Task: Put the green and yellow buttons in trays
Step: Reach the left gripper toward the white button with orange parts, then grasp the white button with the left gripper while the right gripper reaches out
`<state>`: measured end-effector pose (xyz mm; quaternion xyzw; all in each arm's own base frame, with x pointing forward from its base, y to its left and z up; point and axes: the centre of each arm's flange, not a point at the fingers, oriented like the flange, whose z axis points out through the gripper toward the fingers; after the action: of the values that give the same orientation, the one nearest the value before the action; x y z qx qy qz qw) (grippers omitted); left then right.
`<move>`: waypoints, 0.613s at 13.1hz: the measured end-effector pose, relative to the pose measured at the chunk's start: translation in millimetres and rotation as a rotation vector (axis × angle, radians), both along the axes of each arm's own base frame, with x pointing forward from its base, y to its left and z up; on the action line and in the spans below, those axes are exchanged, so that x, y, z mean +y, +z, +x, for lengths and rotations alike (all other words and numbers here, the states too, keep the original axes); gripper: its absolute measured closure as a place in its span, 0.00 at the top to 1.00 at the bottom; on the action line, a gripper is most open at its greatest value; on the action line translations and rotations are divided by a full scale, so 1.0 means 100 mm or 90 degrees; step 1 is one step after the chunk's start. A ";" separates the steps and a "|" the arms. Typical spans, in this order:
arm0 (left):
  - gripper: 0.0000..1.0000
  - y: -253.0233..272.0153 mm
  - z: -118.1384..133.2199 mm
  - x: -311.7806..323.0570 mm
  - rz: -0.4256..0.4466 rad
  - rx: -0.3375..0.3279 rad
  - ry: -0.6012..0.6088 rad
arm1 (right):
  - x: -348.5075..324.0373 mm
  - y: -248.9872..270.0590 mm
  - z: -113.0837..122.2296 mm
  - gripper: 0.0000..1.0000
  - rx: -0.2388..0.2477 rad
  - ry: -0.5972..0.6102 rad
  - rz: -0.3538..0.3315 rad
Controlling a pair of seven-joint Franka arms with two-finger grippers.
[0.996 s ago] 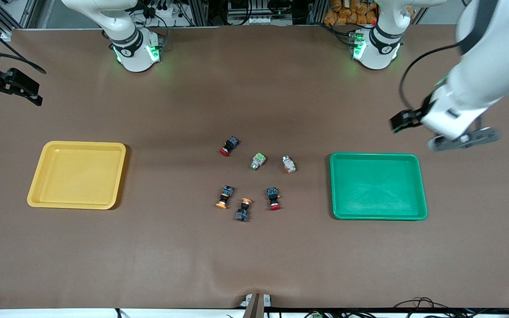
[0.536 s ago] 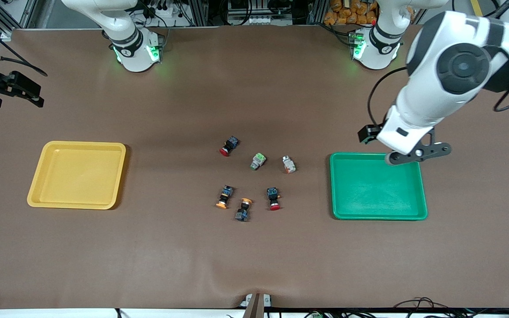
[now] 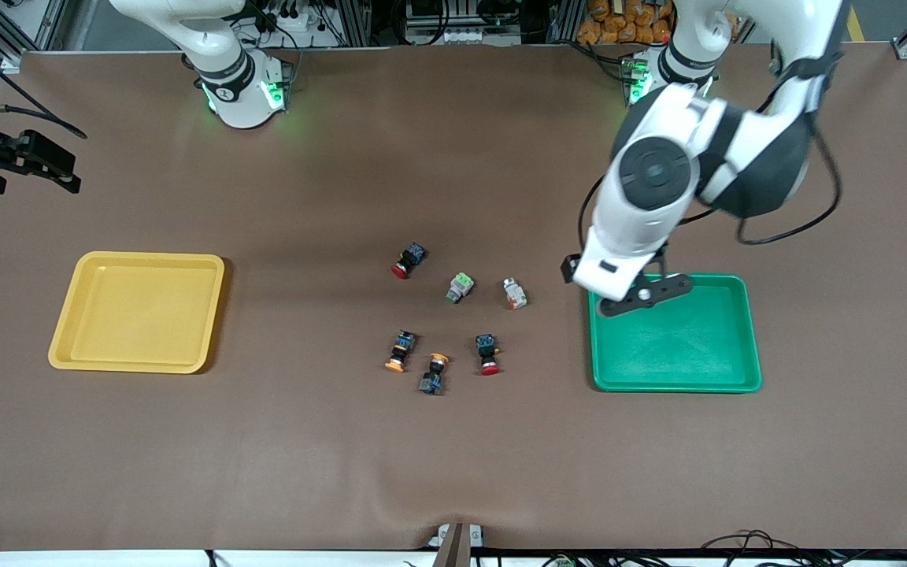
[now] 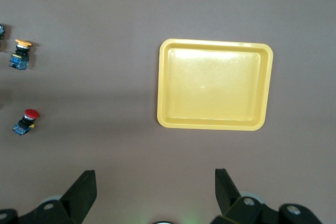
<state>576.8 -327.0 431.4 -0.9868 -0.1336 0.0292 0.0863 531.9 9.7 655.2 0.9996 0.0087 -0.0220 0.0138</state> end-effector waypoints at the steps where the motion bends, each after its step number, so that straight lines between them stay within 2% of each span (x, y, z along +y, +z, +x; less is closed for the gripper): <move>1: 1.00 -0.12 0.01 -0.13 0.002 -0.004 0.008 | 0.00 -0.01 0.01 1.00 0.001 0.000 0.000; 5: 1.00 -0.79 0.05 -0.71 -0.036 -0.044 0.049 | 0.02 -0.09 0.05 1.00 0.010 0.003 0.000; 8: 1.00 -1.38 0.00 -0.98 -0.050 -0.041 0.047 | 0.11 -0.35 0.19 1.00 0.039 0.014 -0.006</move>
<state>576.6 -424.9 293.3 -0.9843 -0.1716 0.0054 0.0421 551.4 20.5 620.6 0.9982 0.0200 -0.0524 0.0187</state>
